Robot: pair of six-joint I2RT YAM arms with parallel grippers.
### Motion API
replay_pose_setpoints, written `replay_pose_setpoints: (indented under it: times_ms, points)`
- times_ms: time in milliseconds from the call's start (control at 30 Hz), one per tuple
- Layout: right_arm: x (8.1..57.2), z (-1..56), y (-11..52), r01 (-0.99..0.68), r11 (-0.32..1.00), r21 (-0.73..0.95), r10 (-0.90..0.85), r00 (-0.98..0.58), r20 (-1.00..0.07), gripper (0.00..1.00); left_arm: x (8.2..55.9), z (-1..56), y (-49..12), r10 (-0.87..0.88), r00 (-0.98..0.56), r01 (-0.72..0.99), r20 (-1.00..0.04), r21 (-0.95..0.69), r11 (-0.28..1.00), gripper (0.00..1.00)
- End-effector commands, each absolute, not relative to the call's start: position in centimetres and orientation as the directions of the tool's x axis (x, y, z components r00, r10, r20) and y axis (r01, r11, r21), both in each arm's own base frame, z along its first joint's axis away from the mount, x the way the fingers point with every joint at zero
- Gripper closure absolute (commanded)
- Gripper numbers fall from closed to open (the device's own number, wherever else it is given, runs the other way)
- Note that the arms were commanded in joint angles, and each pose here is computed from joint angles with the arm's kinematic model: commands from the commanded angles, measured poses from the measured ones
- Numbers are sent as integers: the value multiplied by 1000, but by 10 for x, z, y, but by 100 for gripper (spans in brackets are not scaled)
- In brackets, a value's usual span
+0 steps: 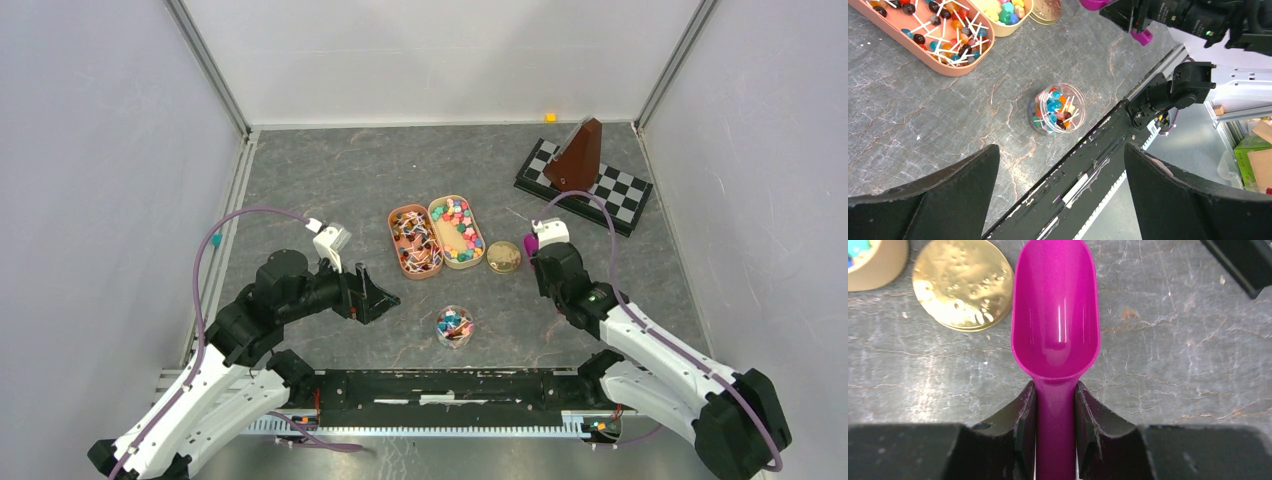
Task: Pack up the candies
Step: Place the spatula at the center of the board.
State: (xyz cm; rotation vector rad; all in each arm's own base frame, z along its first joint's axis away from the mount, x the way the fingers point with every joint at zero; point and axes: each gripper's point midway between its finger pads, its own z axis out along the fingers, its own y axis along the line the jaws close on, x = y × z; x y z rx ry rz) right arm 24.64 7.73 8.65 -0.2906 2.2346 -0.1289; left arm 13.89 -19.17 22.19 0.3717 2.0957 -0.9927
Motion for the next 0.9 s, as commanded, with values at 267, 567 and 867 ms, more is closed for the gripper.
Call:
replay_pose_setpoints:
  times_ms: [267,567,867]
  points:
    - [276,68,65,1,998,-67,-58,-500,-864,98,142,225,-191,-43,-633,564,-773,-498,659,0]
    - [273,47,59,7,999,-35,-26,-525,-851,78,144,222,-192,-36,-641,558,-766,-498,664,0]
    - [277,53,58,12,1000,-22,-13,-516,-857,45,144,221,-192,-33,-644,556,-764,-498,665,0]
